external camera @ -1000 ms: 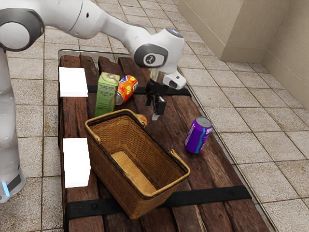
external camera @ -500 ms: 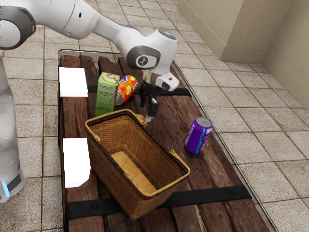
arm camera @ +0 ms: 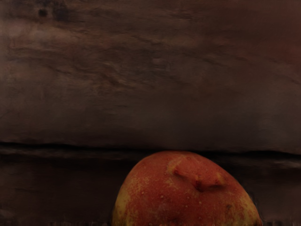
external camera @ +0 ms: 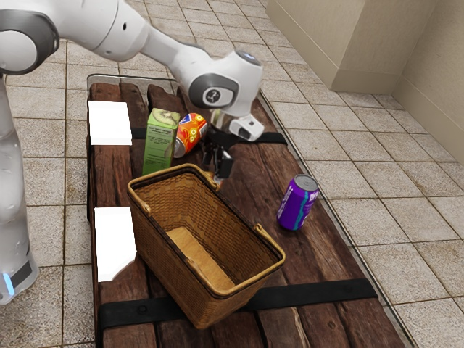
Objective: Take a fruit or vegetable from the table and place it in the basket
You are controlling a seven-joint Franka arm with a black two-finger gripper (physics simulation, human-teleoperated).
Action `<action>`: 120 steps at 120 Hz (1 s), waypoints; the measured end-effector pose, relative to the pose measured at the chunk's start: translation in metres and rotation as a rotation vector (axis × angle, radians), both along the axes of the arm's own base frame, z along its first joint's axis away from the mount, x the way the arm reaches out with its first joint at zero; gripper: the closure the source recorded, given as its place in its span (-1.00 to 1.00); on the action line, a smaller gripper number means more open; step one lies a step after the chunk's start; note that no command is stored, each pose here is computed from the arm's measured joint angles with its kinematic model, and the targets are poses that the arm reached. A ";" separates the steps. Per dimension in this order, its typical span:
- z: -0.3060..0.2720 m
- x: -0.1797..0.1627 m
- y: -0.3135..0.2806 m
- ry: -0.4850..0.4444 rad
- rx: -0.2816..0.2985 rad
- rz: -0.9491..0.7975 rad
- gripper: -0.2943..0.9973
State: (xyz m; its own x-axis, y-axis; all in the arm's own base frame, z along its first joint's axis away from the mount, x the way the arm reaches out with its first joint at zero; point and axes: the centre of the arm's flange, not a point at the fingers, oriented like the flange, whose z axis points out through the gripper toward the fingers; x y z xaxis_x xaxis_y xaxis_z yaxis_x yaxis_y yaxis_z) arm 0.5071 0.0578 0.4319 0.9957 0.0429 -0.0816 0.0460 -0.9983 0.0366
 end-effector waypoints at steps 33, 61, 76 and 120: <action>-0.021 0.000 0.005 0.042 -0.004 0.005 -0.33; 0.013 -0.006 0.003 -0.014 0.012 0.001 0.09; 0.091 -0.013 -0.010 -0.137 0.032 -0.023 0.08; 0.171 -0.061 -0.168 -0.206 0.087 -0.309 0.08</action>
